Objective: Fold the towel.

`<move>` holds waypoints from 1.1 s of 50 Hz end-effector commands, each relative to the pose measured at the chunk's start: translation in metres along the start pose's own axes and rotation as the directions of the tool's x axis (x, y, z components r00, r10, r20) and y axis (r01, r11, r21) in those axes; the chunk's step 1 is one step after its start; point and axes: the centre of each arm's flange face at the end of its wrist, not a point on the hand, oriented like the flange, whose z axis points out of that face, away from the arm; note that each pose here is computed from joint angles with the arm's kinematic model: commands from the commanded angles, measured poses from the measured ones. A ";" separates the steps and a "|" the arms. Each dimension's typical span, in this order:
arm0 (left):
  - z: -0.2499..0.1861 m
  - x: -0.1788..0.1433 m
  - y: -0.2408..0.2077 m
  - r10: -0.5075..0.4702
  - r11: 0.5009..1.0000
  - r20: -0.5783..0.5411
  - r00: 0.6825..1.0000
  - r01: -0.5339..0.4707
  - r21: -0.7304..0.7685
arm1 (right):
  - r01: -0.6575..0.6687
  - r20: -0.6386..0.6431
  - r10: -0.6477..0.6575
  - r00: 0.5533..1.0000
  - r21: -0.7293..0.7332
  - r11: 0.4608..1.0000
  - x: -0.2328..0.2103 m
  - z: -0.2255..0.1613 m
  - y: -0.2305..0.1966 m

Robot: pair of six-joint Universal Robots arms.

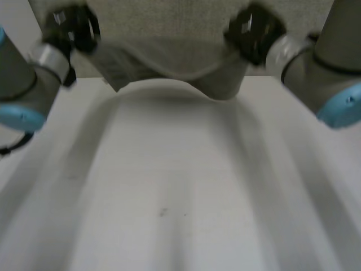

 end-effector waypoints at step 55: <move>-0.096 -0.048 0.075 0.153 0.940 0.069 0.986 -0.123 -0.317 | -0.765 -0.177 0.770 0.613 -0.374 0.524 -0.128 -0.051 0.163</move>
